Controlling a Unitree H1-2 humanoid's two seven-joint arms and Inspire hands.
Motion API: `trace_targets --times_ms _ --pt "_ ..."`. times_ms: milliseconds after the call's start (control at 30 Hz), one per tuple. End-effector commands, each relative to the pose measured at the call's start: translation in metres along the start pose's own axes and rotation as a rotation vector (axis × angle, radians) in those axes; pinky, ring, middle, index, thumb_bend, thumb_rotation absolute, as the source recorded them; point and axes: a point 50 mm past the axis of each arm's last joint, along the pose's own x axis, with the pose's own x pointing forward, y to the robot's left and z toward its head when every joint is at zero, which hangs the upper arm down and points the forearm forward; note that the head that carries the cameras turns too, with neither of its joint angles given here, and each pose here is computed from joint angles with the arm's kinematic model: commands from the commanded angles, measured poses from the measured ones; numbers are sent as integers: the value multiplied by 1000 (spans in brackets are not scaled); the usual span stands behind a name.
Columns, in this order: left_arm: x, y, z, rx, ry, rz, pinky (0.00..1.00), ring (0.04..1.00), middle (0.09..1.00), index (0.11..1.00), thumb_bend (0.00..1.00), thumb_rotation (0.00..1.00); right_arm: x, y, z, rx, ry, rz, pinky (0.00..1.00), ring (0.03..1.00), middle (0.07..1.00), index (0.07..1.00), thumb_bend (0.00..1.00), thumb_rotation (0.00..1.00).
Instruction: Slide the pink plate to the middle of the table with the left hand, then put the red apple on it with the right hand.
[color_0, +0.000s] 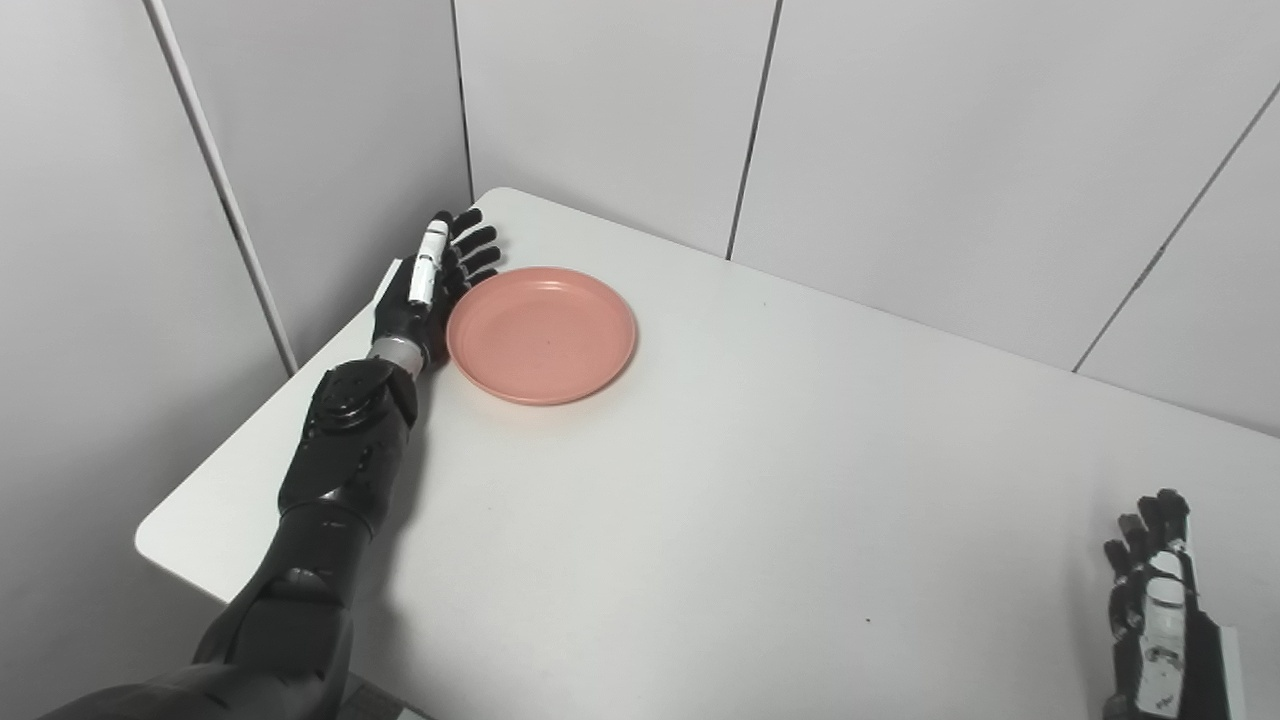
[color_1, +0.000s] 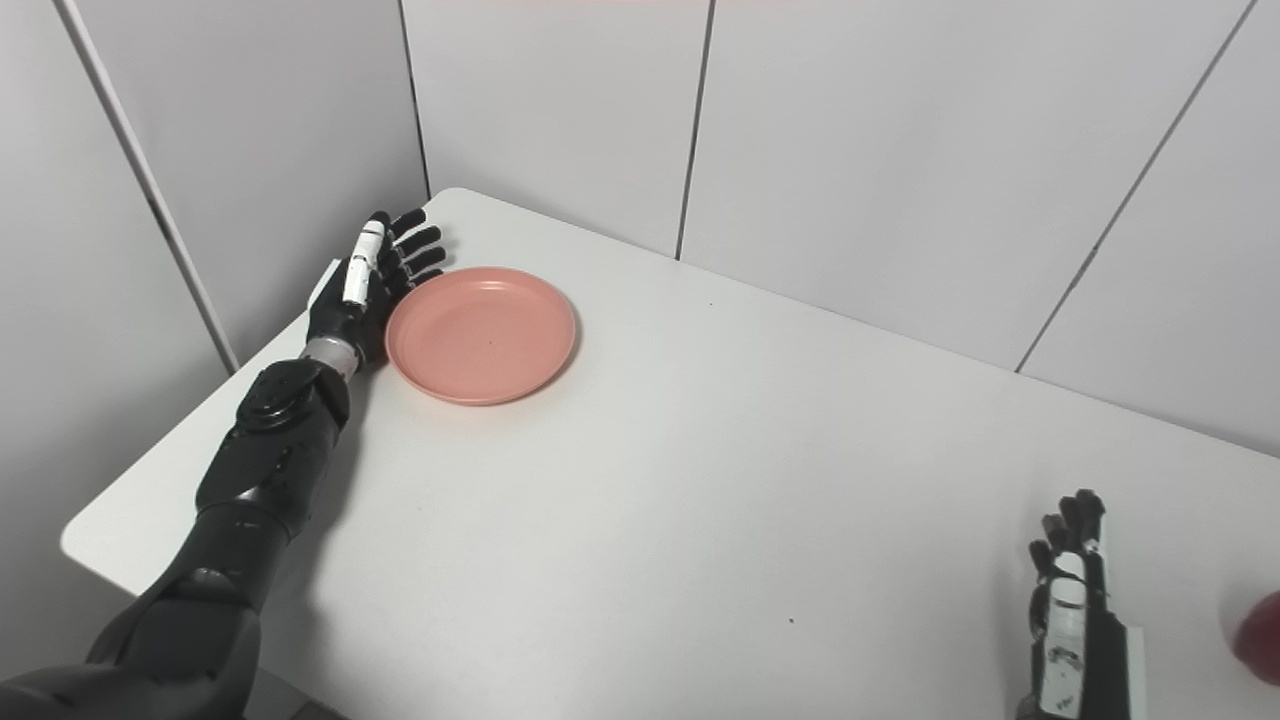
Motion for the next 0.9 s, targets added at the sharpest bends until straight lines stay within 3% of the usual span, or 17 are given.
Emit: trace_targets --times_ms 0,333,867 --pt "-3 -6 -10 -20 40 -19 847 854 856 833 367 1000 -28 -8 -26 -4 119 -27 1000 1000 1000 1000 156 1000" --pt "-8 -20 -12 -27 45 -61 822 846 852 833 368 1000 -28 -7 -27 -7 108 -23 1000 1000 1000 1000 161 1000" --pt "-15 -74 -17 -70 67 -153 864 861 866 848 328 1000 -28 -2 -27 7 101 -28 1000 998 1000 1000 161 1000"
